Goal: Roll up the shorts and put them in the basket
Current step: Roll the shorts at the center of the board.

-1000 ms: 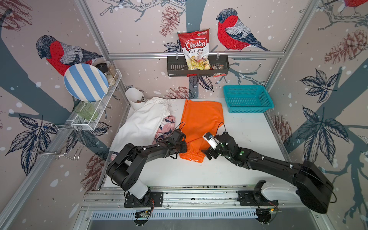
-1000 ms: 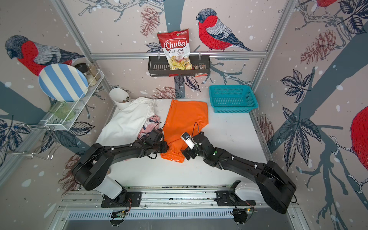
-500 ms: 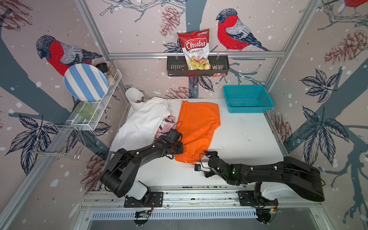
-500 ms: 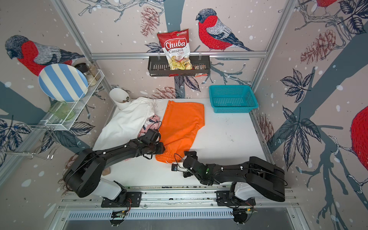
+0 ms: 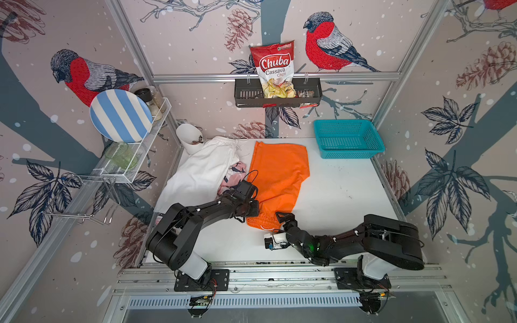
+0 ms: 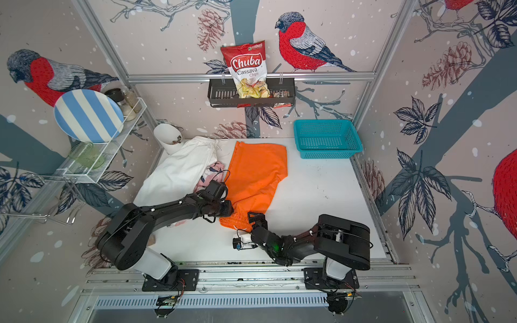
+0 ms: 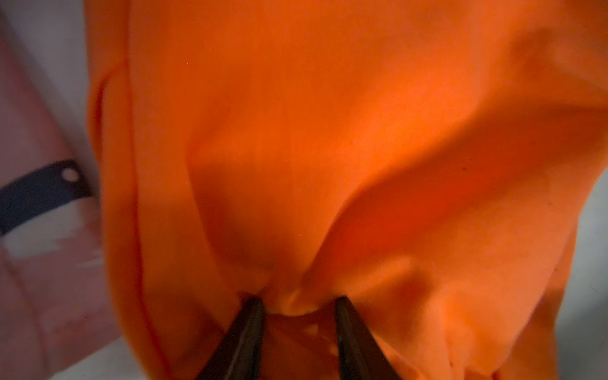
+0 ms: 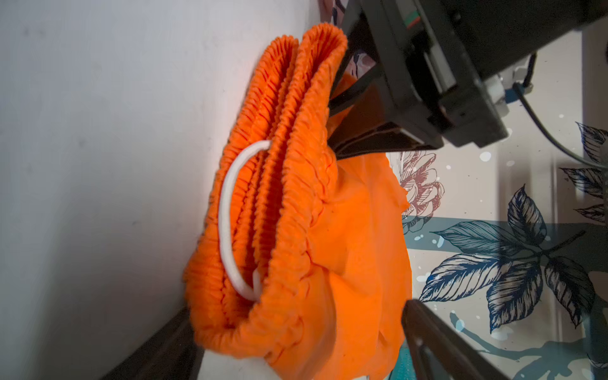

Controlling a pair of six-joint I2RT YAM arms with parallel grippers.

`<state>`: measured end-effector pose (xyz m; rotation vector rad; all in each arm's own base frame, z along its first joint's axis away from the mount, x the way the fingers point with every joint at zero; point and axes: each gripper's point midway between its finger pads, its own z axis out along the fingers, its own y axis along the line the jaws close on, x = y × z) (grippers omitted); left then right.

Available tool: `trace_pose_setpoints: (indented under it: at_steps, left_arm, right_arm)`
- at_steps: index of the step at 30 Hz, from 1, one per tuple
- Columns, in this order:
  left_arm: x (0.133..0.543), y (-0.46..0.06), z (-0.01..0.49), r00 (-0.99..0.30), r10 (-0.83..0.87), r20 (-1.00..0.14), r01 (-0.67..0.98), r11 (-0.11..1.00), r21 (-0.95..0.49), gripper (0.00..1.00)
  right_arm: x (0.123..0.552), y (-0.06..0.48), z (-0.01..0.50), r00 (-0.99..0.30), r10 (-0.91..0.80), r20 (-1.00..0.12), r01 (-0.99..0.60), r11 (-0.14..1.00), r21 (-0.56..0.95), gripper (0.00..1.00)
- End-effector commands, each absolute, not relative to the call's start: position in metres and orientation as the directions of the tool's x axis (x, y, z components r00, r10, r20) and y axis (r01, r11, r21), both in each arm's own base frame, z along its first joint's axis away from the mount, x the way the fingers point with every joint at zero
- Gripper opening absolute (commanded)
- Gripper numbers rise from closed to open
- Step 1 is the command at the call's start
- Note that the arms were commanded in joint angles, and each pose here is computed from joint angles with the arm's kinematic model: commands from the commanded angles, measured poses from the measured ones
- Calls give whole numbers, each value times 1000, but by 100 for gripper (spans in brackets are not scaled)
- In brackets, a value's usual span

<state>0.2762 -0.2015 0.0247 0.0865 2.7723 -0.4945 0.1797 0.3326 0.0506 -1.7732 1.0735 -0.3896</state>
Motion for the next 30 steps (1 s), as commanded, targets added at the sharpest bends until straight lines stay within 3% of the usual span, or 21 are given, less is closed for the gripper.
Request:
trace_pose_setpoints:
  at_steps: [1, 7, 13, 16, 20, 23, 27, 30]
  left_arm:
    - [268, -198, 20, -958, 43, -283, 133, 943, -306, 41]
    - [269, -200, 20, -958, 52, -281, 142, 940, -311, 41]
    - [276, -197, 35, -945, 38, -324, 139, 946, -294, 38]
    - [280, -193, 61, -920, 19, -390, 144, 945, -294, 34]
    - [270, -203, 71, -925, 42, -376, 186, 916, -355, 23]
    - [257, -204, 48, -946, 55, -321, 181, 907, -379, 21]
    - [239, -200, 10, -975, 62, -213, 140, 917, -373, 20]
    - [240, -197, 5, -977, 46, -210, 121, 926, -357, 21]
  right_arm:
    - [170, 337, 38, 611, -774, -163, -495, -213, -843, 93]
    - [167, 339, 33, 619, -769, -159, -509, -238, -827, 74]
    - [159, 342, 36, 590, -780, -209, -582, -232, -779, 16]
    - [151, 343, 43, 525, -794, -307, -676, -169, -717, 0]
    - [132, 345, 52, 401, -774, -490, -841, -99, -532, 0]
    - [127, 344, 52, 222, -773, -594, -941, -9, -340, 0]
    - [129, 340, 51, 30, -761, -648, -981, 102, -165, 0]
    - [135, 339, 53, -76, -737, -671, -981, 175, -81, 0]
